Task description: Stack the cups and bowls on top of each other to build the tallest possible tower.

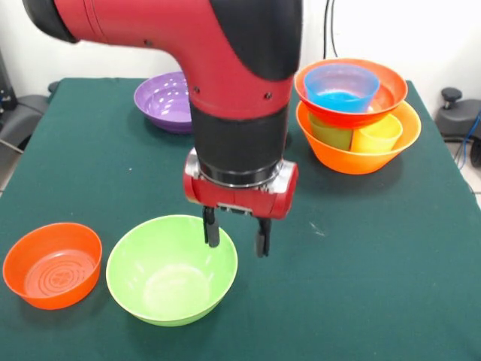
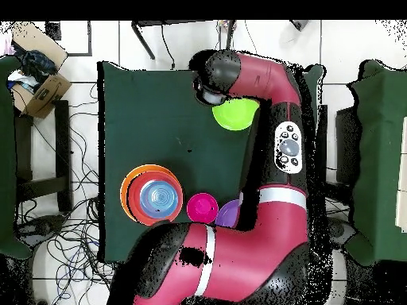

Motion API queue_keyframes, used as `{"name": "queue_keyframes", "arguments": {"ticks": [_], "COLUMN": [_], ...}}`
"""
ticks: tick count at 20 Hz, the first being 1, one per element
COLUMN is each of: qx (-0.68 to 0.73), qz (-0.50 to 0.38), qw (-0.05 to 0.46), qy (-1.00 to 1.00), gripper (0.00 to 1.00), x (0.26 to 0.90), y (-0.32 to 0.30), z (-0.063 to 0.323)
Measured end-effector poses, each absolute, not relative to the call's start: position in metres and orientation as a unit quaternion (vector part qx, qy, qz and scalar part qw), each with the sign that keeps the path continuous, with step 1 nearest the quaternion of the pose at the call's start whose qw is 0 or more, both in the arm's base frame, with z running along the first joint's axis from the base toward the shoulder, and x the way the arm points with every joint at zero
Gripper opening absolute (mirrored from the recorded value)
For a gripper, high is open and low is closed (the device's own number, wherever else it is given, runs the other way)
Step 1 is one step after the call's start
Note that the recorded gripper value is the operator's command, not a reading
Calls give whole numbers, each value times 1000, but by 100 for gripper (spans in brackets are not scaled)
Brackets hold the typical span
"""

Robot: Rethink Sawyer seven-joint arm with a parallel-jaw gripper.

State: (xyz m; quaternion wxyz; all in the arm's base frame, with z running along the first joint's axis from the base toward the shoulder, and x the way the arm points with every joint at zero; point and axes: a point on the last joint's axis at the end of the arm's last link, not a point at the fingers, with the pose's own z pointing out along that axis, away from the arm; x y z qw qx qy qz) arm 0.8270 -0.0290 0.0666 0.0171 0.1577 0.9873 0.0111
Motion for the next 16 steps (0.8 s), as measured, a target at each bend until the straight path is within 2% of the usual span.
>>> {"name": "queue_keyframes", "arguments": {"ticks": [16], "qx": [139], "qz": [-23], "qw": [36], "qy": [989], "gripper": [100], "x": [841], "y": [-40], "z": [35]}}
